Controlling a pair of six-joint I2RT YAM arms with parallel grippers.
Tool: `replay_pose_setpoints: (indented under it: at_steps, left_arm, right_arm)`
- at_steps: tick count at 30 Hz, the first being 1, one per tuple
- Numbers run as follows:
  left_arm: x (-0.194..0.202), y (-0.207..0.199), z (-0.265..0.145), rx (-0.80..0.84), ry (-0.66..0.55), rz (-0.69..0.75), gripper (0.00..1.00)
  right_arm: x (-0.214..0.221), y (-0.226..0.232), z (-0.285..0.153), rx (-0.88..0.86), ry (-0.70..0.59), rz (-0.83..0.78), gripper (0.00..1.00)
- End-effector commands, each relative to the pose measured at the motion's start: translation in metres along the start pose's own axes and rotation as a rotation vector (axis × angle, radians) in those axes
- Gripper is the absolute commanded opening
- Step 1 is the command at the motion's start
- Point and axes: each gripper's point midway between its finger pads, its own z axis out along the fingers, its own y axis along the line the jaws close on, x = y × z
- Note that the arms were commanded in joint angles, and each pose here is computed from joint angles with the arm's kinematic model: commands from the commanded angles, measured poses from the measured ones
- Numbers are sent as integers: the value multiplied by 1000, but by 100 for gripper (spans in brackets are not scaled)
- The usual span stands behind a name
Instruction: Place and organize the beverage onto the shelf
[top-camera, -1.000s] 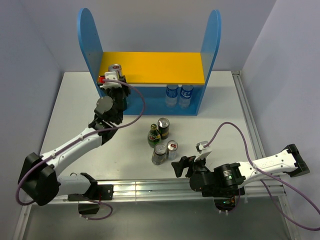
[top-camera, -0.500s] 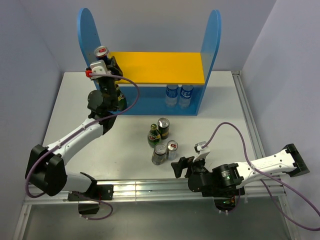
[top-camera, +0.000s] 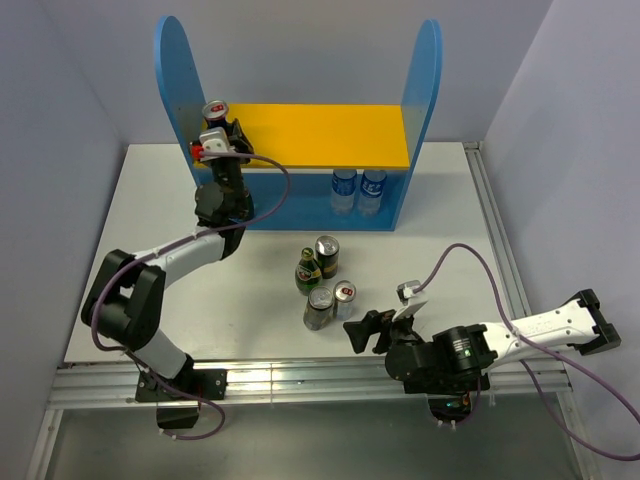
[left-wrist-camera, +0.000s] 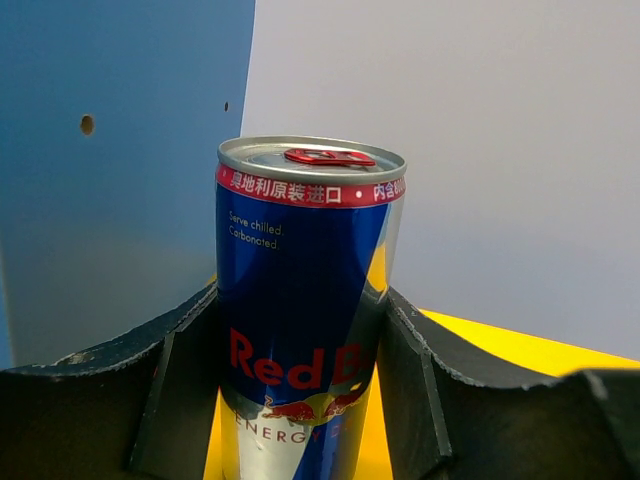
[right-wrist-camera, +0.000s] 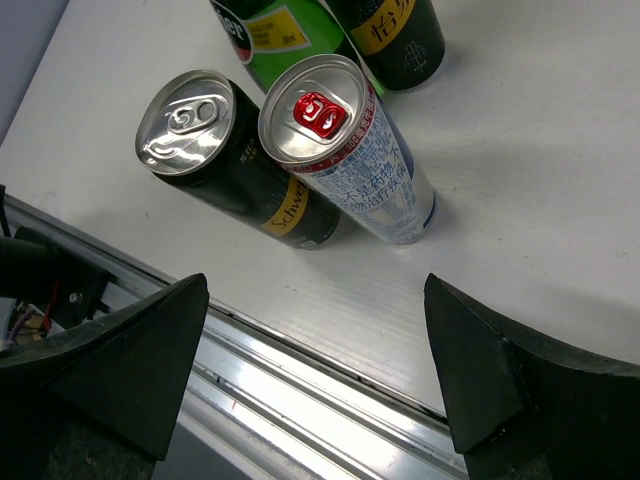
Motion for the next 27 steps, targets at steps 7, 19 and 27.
replay_pose_setpoints:
  at_steps: [7, 19, 27]
  left_arm:
    - [1, -20, 37, 19, 74, 12, 6]
    - [-3, -16, 34, 40, 60, 44, 75]
    - [-6, -12, 31, 28, 60, 45, 99]
  right_arm:
    - [-4, 2, 1, -3, -27, 11, 95]
    - [-4, 3, 1, -11, -27, 14, 95]
    - [-3, 3, 0, -15, -26, 12, 95]
